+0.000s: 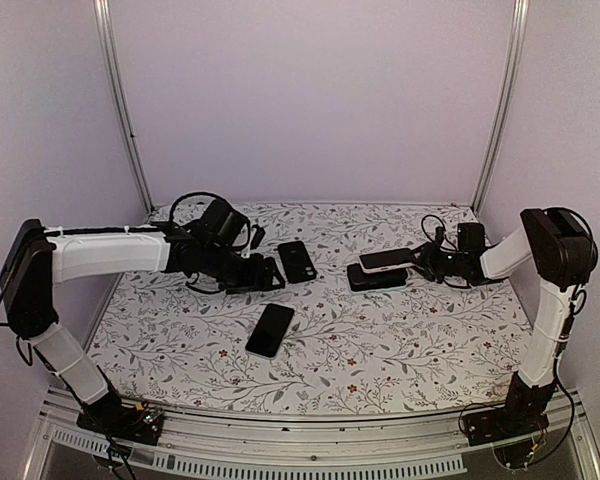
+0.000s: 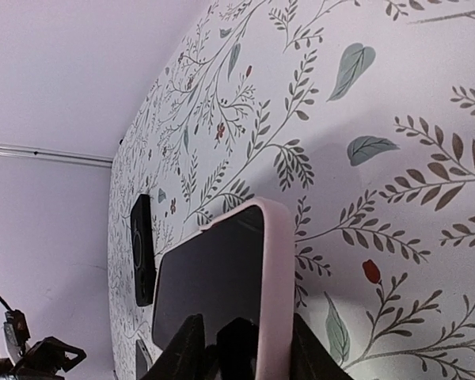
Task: Take the phone out of the phone case
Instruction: Pick up the phone with the phone case from the phone case, then pass from the right arm to the left
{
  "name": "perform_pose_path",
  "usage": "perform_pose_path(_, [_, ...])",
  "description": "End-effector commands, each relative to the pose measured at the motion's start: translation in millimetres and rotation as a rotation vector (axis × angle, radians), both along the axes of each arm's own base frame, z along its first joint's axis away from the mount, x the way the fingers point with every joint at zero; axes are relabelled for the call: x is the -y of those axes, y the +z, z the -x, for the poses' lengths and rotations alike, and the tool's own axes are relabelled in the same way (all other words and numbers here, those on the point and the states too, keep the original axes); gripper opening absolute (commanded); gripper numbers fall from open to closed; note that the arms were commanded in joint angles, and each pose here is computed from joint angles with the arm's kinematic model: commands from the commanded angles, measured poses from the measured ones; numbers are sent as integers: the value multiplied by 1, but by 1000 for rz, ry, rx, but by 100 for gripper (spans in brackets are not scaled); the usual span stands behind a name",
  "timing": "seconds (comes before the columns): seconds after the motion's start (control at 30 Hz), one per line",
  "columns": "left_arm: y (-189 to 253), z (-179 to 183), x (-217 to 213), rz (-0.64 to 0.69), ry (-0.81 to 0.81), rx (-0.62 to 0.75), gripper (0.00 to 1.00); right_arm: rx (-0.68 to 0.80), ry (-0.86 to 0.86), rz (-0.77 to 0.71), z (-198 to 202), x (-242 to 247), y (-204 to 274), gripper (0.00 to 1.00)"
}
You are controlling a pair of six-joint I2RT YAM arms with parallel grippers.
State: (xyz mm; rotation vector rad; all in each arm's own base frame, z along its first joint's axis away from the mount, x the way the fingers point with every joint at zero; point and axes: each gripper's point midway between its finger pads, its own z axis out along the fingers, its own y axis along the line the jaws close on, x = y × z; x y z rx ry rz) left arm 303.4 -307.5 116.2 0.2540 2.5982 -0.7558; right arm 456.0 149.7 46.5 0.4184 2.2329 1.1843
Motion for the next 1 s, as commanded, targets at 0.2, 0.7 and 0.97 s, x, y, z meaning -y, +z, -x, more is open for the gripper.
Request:
perform_pose_path(0.2, [54,-31,22,95,-117,97,75,149,54,-52,-16,-9,56,0])
perform_pose_path(0.7, [103,-66,42,184,-214,243,76,323,366,-74,30,-65,160,0])
perform_pose_path(0.97, [121,-66,60,255,-318,287,76,398,595,-27,93,-127,204,0])
